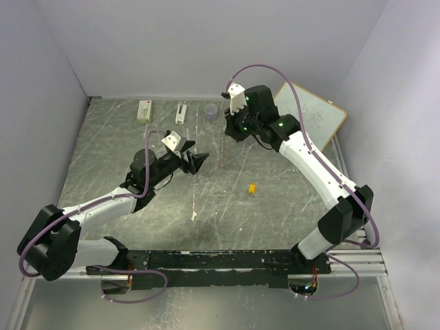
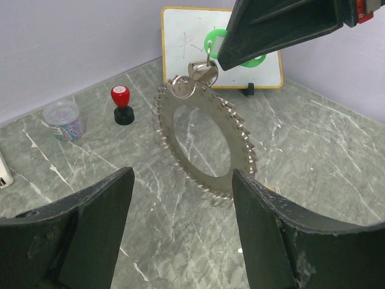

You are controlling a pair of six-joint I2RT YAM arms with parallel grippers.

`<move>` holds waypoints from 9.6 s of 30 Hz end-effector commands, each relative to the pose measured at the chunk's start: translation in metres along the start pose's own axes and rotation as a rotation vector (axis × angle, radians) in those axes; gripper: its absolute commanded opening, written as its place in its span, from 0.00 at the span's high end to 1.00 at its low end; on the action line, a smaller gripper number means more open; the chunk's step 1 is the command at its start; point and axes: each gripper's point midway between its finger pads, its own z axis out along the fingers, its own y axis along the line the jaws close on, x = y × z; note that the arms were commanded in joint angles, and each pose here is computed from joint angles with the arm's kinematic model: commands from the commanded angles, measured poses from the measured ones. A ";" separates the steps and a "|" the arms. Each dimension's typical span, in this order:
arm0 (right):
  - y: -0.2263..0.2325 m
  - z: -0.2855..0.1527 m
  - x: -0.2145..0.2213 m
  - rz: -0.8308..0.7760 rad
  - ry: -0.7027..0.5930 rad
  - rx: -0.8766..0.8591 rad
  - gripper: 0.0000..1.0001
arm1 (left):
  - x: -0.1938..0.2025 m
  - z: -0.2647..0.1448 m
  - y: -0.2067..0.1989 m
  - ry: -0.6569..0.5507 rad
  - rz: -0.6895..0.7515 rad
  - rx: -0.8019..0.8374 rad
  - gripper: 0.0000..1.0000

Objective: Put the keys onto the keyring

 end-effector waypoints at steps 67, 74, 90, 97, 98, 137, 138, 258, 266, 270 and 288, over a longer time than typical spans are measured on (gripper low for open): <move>0.049 -0.027 -0.024 -0.108 -0.351 -0.241 1.00 | -0.005 -0.031 0.024 -0.195 -0.118 -0.056 0.10; 0.090 0.010 0.026 -0.107 -0.226 -0.465 1.00 | -0.033 -0.056 0.025 -0.233 -0.080 -0.111 0.10; 0.035 0.063 0.086 -0.011 -0.029 -0.304 1.00 | -0.030 -0.061 0.028 -0.212 -0.064 -0.137 0.10; -0.028 0.066 0.101 0.076 0.034 -0.044 0.45 | -0.027 -0.055 0.026 -0.210 -0.079 -0.111 0.11; -0.035 0.065 0.097 0.088 0.019 -0.011 0.32 | -0.027 -0.055 0.025 -0.209 -0.080 -0.109 0.11; 0.022 0.180 0.153 0.159 0.159 -0.012 0.37 | -0.026 -0.063 0.051 -0.179 -0.126 -0.264 0.19; 0.024 0.183 0.154 0.165 0.162 -0.015 0.38 | -0.025 -0.063 0.052 -0.176 -0.125 -0.266 0.19; 0.091 -0.047 -0.024 -0.193 -0.579 -0.580 1.00 | -0.052 -0.049 -0.013 -0.300 -0.157 0.146 0.20; 0.094 -0.050 -0.027 -0.195 -0.592 -0.598 1.00 | -0.053 -0.042 -0.020 -0.314 -0.173 0.202 0.21; 0.094 -0.051 -0.029 -0.194 -0.597 -0.597 1.00 | -0.052 -0.042 -0.022 -0.313 -0.180 0.217 0.22; 0.091 -0.050 -0.028 -0.188 -0.595 -0.575 1.00 | -0.049 -0.038 -0.043 -0.293 -0.192 0.320 0.23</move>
